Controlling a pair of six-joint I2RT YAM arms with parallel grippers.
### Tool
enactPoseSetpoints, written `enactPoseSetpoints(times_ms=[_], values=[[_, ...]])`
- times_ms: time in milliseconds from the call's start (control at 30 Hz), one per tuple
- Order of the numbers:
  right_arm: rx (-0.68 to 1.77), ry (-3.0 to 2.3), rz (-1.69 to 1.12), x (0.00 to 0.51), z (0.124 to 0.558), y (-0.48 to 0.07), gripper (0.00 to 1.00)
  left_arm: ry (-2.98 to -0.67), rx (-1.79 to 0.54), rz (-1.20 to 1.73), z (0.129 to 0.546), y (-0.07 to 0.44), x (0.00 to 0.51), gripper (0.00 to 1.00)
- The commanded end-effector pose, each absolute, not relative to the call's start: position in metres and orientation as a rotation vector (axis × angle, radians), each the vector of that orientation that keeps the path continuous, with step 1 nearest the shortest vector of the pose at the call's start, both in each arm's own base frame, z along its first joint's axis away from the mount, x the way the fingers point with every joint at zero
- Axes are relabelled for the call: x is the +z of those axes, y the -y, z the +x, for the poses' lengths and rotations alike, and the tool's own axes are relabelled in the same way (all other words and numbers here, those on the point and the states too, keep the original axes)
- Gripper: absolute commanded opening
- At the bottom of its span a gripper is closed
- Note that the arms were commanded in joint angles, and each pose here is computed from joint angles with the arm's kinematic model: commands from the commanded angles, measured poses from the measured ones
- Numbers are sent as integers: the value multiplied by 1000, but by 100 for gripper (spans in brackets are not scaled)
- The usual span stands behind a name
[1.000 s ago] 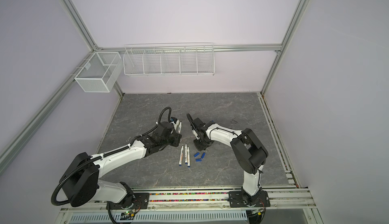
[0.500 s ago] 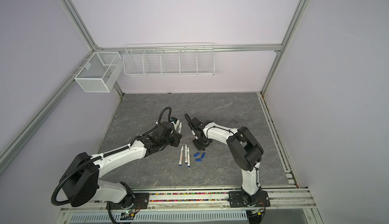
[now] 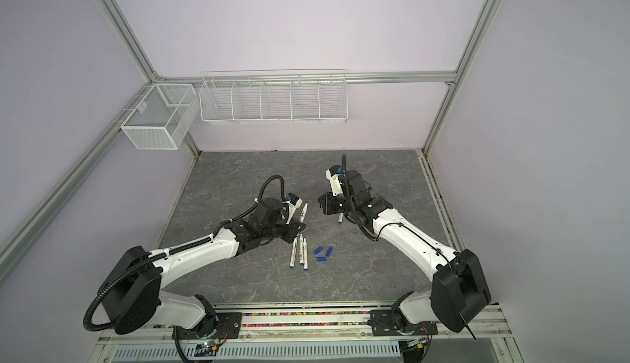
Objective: Insert the pens into the pen caps
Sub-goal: 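Bring the black cap with the right gripper above the marker tip in the left gripper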
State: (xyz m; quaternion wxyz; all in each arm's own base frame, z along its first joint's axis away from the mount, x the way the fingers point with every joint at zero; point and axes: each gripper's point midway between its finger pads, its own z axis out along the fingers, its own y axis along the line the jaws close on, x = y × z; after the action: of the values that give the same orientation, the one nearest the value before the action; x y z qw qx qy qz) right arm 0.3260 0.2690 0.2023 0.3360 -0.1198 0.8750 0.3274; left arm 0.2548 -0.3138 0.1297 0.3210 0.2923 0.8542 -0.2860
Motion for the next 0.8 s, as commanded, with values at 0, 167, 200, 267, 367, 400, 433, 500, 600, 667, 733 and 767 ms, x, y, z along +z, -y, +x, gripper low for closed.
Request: enactPoseSetpoints(times_ms=[0,167,200,267,367,400,433,500,600,667,733,767], values=[[1032,-2196,-270,216,326,-286,10,-2178,-831,886,244,331,138,0],[1025,-2167,-257,223,330,-286,10,-2164,-842,915,240,335,140,0],[1024,-2166,-257,223,331,-286,10,-2167,-842,917,239,335,140,0],[1028,-2167,-264,223,332,-288,10,-2168,-843,921,238,335,139,0],[1027,-2173,-270,222,333,-289,10,-2168,-841,921,239,336,139,0],[1025,-2178,-271,221,333,-289,10,-2168,-840,922,239,336,139,0],[1023,-2183,-273,220,333,-289,10,-2167,-838,918,239,335,140,0],[1016,-2192,-276,217,333,-289,10,-2166,-835,917,240,335,140,0],[1004,-2208,-285,213,330,-288,10,-2167,-834,915,240,335,140,0],[994,-2217,-290,210,328,-286,10,-2168,-834,913,240,335,140,0],[982,-2221,-297,209,327,-284,9,-2173,-830,908,240,334,139,0],[981,-2221,-299,209,325,-284,10,-2173,-831,911,240,335,138,0]])
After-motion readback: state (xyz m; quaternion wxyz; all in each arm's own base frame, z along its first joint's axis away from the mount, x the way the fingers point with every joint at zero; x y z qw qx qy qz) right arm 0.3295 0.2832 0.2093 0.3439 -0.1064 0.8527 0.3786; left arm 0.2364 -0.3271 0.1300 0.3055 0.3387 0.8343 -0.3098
